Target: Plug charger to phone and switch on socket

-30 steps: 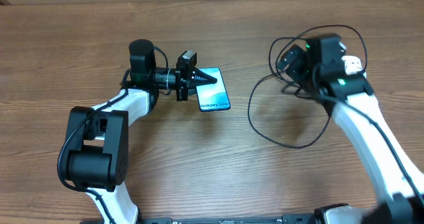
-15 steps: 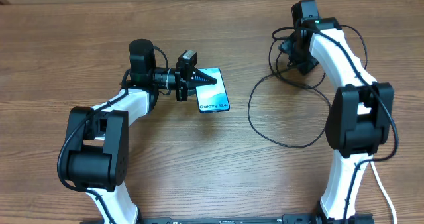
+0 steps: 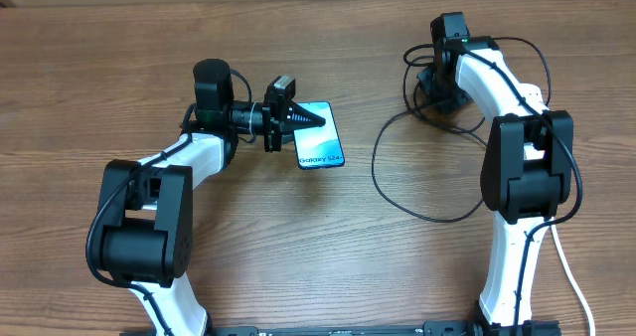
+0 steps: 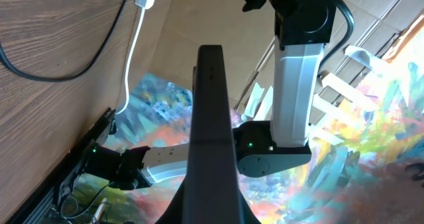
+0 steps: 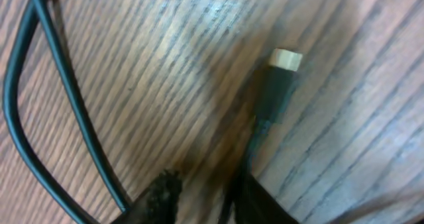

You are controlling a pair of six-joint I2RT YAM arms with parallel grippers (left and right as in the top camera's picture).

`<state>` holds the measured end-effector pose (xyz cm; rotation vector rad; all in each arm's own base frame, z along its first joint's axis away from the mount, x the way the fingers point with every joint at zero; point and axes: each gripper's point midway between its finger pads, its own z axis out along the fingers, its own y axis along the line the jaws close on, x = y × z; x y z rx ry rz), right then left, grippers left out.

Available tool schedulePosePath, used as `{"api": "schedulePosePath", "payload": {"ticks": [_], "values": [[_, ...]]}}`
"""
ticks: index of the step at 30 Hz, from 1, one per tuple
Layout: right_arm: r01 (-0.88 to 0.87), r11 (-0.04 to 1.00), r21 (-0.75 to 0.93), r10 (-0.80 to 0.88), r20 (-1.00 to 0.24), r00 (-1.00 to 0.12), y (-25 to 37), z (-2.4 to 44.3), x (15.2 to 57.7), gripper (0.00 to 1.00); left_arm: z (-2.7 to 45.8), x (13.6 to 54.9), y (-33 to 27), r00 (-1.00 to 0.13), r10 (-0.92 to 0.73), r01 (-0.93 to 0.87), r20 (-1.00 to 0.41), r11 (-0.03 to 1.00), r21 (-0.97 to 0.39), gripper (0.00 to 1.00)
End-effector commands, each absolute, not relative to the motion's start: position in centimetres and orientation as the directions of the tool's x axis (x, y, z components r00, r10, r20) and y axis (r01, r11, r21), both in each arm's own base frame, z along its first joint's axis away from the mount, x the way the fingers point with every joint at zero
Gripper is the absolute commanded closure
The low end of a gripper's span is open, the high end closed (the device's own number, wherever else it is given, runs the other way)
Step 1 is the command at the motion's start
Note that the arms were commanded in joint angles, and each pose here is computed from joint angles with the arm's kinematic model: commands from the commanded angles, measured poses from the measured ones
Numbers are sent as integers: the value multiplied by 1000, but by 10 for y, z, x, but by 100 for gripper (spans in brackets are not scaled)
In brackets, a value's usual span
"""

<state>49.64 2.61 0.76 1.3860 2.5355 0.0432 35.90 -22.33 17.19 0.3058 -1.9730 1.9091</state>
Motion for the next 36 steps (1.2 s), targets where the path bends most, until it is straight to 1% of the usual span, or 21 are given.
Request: {"api": "schedulePosePath", "payload": {"ticks": [1, 2, 3, 4, 9, 11, 14, 16, 18, 21, 24, 25, 29, 31, 32, 36], "values": [[833, 530, 157, 842, -214, -495, 24, 9, 503, 77, 178, 361, -224, -920, 120, -368, 372, 51, -928, 96], [833, 531, 158, 842, -214, -496, 24, 9, 503, 85, 178, 361, -224, -920, 120, -368, 372, 51, -928, 96], [830, 534, 159, 839, -216, -499, 24, 9, 504, 88, 178, 361, -224, -921, 120, -368, 372, 51, -928, 96], [823, 544, 163, 833, -221, -507, 24, 9, 505, 95, 178, 360, -224, -920, 123, -368, 372, 51, -928, 96], [744, 647, 166, 759, -234, -607, 28, 26, 511, 96, 178, 358, -224, -924, 134, -355, 359, 50, -934, 96], [706, 687, 173, 725, -236, -647, 31, 48, 510, 96, 178, 359, -224, -930, 132, -340, 343, 48, -939, 96], [617, 750, 239, 661, -235, -712, 44, 97, 507, 96, 178, 359, -223, -933, 133, -330, 333, 46, -943, 96], [481, 816, 321, 563, -251, -787, 61, 137, 502, 96, 179, 358, -223, -935, 138, -324, 327, 45, -945, 96], [346, 856, 385, 464, -273, -843, 76, 176, 488, 96, 179, 358, -223, -941, 139, -306, 309, 42, -951, 96], [166, 884, 438, 320, -305, -897, 92, 229, 448, 96, 179, 358, -223, -945, 140, -294, 297, 41, -955, 96], [29, 896, 443, 188, -320, -929, 99, 262, 403, 96, 179, 358, -223, -945, 140, -294, 297, 40, -955, 96], [-68, 891, 449, 90, -321, -943, 105, 278, 370, 96, 179, 358, -223, -945, 140, -292, 294, 40, -956, 96], [-257, 820, 511, -85, -334, -939, 122, 305, 308, 96, 181, 359, -223, -953, 141, -264, 267, 36, -964, 96], [-326, 776, 540, -142, -355, -924, 130, 314, 284, 96, 181, 360, -223, -958, 140, -250, 252, 34, -968, 96], [-390, 742, 545, -191, -385, -903, 136, 317, 262, 96, 183, 360, -222, -965, 140, -221, 223, 30, -975, 96], [-472, 708, 526, -247, -442, -863, 146, 303, 227, 96, 185, 364, -222, -977, 126, -173, 175, 23, -985, 96]]}}
